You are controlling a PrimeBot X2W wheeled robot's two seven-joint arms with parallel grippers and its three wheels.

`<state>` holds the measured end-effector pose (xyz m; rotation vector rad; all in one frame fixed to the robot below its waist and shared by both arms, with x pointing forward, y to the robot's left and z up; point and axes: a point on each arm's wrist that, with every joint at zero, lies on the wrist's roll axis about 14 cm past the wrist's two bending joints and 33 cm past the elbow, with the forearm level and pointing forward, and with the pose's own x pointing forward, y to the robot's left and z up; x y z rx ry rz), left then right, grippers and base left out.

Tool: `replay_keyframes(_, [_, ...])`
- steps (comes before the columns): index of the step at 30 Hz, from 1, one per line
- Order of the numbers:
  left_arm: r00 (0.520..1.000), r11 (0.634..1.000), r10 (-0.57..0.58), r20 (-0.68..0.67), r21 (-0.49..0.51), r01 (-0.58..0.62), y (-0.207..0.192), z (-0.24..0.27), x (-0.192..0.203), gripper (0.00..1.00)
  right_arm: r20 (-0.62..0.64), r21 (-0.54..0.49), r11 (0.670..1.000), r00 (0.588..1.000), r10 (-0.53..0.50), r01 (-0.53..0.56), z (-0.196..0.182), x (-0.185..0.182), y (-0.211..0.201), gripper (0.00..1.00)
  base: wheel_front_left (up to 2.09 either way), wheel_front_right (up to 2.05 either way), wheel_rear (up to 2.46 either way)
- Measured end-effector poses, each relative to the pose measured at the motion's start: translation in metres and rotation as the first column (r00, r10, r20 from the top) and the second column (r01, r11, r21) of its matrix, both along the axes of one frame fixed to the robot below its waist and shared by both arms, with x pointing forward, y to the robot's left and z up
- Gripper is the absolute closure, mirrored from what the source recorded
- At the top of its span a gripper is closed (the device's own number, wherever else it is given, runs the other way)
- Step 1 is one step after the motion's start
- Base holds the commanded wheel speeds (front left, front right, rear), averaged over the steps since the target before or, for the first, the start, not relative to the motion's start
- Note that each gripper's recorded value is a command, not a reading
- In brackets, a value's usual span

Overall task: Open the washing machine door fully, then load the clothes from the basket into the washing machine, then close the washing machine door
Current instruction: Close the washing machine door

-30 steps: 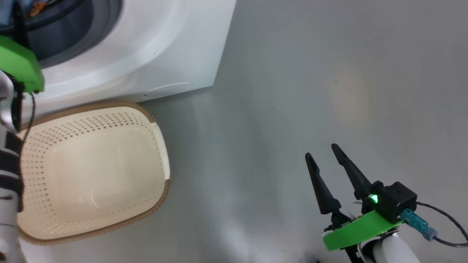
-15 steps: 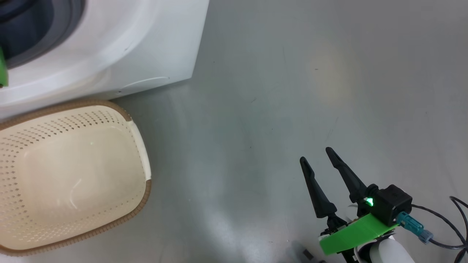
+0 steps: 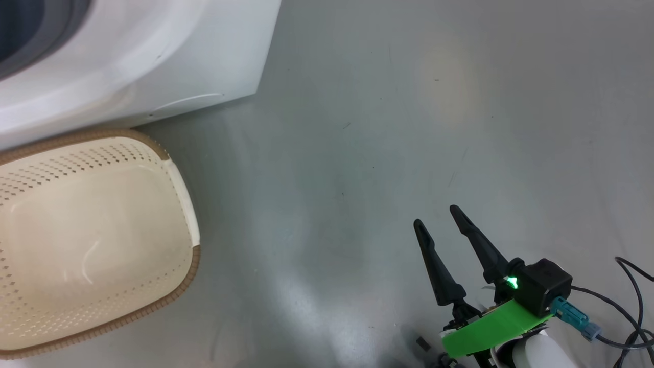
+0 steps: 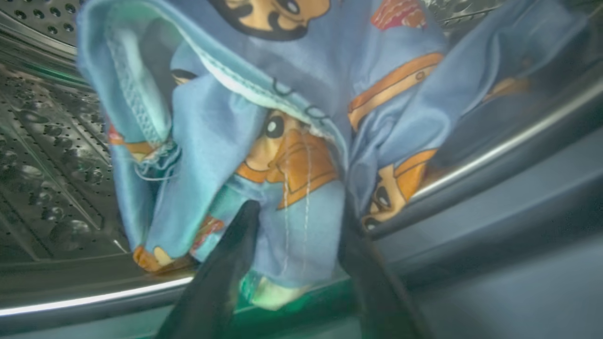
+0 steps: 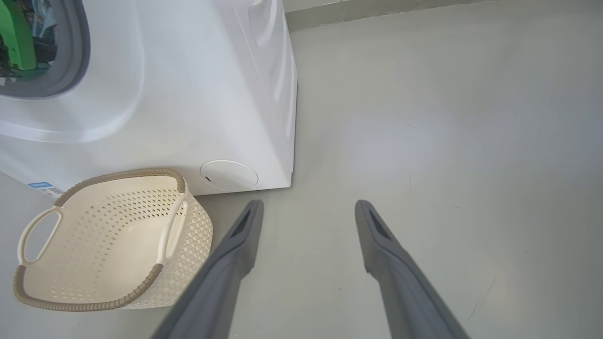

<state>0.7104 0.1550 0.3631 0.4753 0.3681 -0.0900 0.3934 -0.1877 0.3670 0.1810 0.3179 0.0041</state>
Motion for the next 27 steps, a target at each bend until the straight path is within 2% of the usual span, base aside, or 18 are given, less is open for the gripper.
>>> replay_keyframes(1, [1.000, 1.000, -0.008, -0.009, 0.006, 0.008, 0.000, -0.003, 0.000, 0.66, -0.001, 0.000, 1.000, 1.000, -0.002, 0.002, 0.000, 0.000, 0.000, 0.00, 0.00, 0.00, 0.00])
replay_keyframes(2, [1.000, 1.000, -0.008, -0.014, 0.011, 0.008, 0.000, -0.005, -0.001, 0.81, -0.001, 0.001, 1.000, 1.000, -0.003, 0.003, 0.000, 0.000, 0.000, 0.00, 0.00, 0.00, 0.00])
replay_keyframes(3, [1.000, 1.000, -0.009, -0.019, 0.012, 0.009, 0.000, -0.006, -0.001, 1.00, -0.002, 0.000, 1.000, 1.000, -0.004, 0.004, 0.000, -0.001, 0.000, 0.00, 0.00, 0.00, 0.00])
replay_keyframes(5, [1.000, 1.000, -0.005, -0.018, 0.006, 0.006, 0.001, -0.007, 0.001, 1.00, -0.001, -0.002, 1.000, 1.000, -0.006, 0.006, 0.000, -0.001, -0.001, 0.00, 0.00, 0.00, 0.00])
replay_keyframes(9, [0.998, 0.994, 0.055, 0.025, -0.096, -0.052, 0.004, 0.001, 0.008, 1.00, -0.003, -0.006, 1.000, 1.000, -0.011, 0.011, -0.001, -0.001, -0.003, 0.00, 0.00, 0.00, 0.00])
replay_keyframes(11, [0.996, 0.991, 0.071, 0.045, -0.116, -0.065, 0.005, 0.004, 0.010, 1.00, -0.003, -0.006, 1.000, 1.000, -0.013, 0.013, -0.001, 0.000, -0.004, 0.00, 0.00, 0.00, 0.00])
replay_keyframes(16, [0.967, 0.956, 0.182, 0.179, -0.262, -0.131, 0.015, 0.034, 0.025, 1.00, -0.010, -0.007, 1.000, 1.000, -0.017, 0.017, -0.002, -0.003, -0.005, 0.00, 0.00, 0.00, 0.00])
replay_keyframes(22, [0.901, 0.856, 0.368, 0.228, -0.462, -0.233, 0.028, 0.054, 0.036, 1.00, -0.035, -0.010, 1.000, 0.999, -0.019, 0.018, -0.007, -0.010, -0.005, 0.00, 0.00, 0.00, 0.00])
replay_keyframes(27, [0.862, 0.716, 0.463, 0.206, -0.660, -0.228, 0.016, 0.067, 0.044, 1.00, -0.054, -0.029, 0.999, 0.998, -0.039, 0.037, -0.008, -0.020, -0.013, 0.00, 0.00, 0.00, 0.00])
